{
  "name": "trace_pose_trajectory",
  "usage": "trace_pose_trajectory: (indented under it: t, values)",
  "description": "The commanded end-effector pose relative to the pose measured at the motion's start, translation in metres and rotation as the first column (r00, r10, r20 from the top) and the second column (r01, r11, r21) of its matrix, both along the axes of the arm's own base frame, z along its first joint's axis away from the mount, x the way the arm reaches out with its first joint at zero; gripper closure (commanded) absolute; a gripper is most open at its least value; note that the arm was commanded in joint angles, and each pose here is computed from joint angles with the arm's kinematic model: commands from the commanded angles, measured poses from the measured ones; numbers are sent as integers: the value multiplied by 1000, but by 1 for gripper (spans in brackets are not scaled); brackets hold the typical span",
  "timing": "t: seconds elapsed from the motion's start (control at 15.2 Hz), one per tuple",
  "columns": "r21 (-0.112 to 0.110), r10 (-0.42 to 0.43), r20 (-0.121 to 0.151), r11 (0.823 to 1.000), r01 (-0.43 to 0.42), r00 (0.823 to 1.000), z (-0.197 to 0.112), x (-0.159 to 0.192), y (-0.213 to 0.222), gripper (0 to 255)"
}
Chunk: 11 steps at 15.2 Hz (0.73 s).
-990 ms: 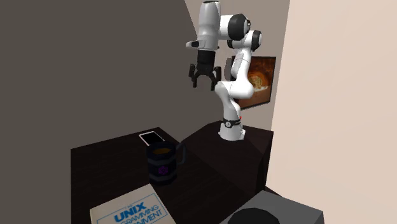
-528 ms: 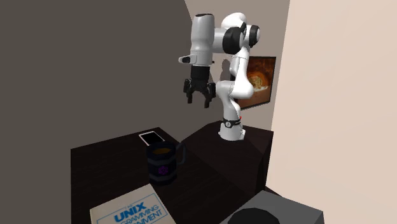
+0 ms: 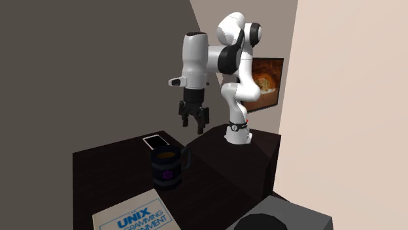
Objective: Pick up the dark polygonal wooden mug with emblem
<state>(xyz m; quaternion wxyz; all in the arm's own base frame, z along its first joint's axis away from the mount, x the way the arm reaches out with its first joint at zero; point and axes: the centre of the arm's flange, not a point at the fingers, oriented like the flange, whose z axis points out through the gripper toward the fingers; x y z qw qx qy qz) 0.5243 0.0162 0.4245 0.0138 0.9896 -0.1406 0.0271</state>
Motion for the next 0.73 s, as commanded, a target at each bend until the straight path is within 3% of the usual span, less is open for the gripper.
trace_pose_trajectory:
  t: [0.0, 0.2, 0.66]
  values:
    - [7, -40, 3, 999, 40, 999, -16, 21, 0, 0]
    - [16, -96, 6, 995, 96, 995, -40, 51, -3, 0]
    - [16, -96, 6, 995, 96, 995, -77, 51, -3, 0]
